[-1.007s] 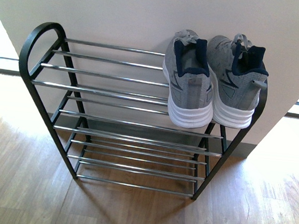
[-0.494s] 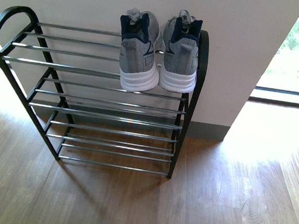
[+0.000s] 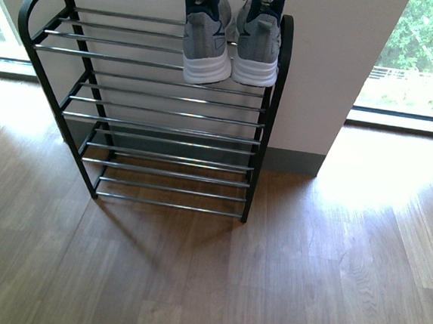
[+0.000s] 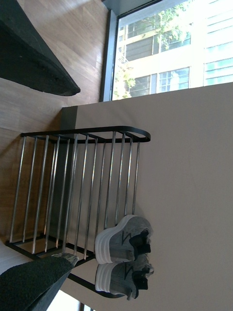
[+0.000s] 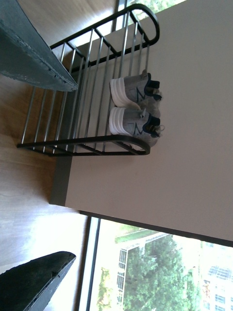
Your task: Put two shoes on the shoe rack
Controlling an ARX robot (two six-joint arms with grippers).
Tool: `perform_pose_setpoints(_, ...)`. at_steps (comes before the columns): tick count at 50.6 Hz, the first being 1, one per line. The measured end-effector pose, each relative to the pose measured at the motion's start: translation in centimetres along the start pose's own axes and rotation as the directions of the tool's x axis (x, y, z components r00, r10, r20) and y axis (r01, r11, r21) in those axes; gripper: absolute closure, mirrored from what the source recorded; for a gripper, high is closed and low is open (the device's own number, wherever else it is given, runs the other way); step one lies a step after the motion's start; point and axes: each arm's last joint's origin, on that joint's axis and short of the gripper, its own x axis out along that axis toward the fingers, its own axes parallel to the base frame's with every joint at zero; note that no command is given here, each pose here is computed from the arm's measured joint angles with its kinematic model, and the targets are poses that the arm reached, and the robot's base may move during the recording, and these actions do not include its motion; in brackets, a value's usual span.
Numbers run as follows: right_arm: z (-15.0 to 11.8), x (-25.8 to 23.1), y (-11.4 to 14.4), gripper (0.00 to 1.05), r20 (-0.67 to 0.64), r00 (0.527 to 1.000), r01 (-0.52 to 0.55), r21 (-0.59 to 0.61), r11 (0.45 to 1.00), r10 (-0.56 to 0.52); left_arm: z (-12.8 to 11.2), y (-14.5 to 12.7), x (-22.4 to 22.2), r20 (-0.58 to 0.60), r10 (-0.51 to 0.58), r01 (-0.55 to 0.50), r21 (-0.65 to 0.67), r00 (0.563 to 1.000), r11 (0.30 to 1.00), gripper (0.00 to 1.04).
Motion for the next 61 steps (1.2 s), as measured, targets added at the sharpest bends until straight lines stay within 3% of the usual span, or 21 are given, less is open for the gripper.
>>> perform_pose_setpoints(61,-0.02,0.0,0.0,0.09,-0.001,1.0,0.0,0.0,1.0,0.0,0.0,0.0,0.0,0.0,0.0,0.0,0.0,1.0,1.0,0.09)
